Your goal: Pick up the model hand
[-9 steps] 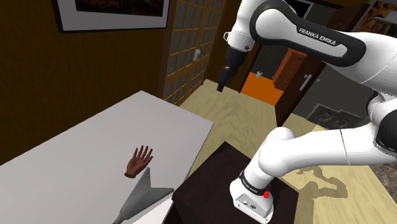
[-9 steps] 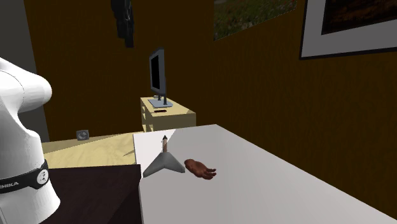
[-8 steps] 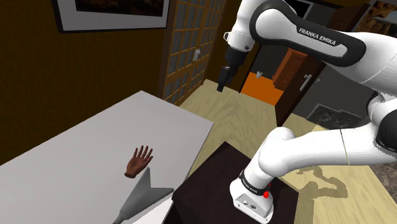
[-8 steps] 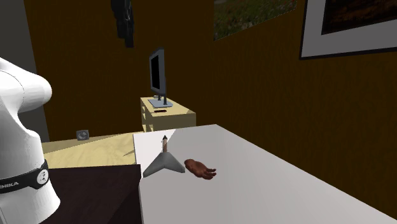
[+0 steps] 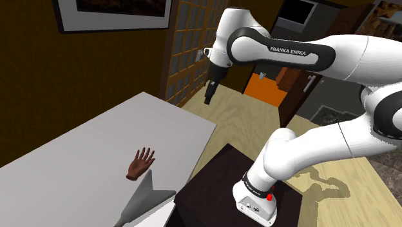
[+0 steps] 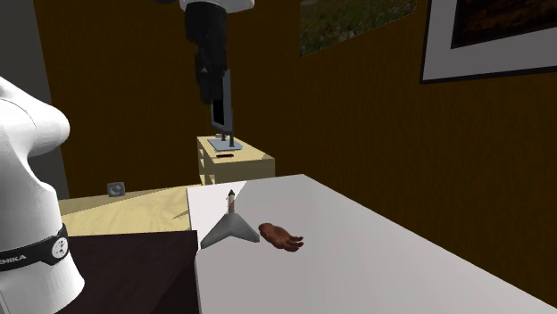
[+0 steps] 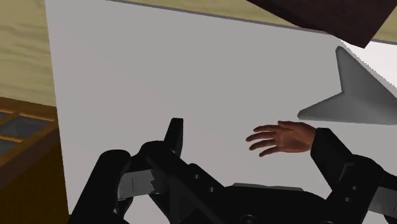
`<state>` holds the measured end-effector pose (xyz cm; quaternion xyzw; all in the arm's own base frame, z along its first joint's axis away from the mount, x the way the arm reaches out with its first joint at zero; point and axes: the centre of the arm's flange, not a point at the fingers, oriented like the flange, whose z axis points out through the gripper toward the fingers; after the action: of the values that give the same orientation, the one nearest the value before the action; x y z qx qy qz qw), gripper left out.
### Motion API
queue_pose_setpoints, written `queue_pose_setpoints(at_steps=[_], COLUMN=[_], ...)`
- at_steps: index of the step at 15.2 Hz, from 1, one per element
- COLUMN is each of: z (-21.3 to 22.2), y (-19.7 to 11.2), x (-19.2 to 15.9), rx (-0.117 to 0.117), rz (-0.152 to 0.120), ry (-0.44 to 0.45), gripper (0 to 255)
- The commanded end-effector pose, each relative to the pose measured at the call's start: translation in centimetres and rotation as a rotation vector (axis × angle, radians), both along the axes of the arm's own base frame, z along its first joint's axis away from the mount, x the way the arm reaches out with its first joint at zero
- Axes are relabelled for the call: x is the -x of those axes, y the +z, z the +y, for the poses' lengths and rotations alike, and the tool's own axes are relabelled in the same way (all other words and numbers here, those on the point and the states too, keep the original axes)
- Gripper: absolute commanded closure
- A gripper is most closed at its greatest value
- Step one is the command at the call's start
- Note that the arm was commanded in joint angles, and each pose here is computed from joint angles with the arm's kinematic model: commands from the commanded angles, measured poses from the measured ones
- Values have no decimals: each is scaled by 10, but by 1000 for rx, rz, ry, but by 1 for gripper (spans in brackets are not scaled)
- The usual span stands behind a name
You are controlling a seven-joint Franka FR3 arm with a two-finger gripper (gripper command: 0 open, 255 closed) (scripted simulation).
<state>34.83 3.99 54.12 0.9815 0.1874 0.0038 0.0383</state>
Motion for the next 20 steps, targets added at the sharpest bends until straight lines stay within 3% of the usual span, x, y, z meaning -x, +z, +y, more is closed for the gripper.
queue_pose_setpoints(at_steps=[1, 20], z=[9, 118], y=[-25, -236], x=[-13, -94], rx=[6, 66], rz=[2, 42], ry=[73, 736], gripper=[0, 0])
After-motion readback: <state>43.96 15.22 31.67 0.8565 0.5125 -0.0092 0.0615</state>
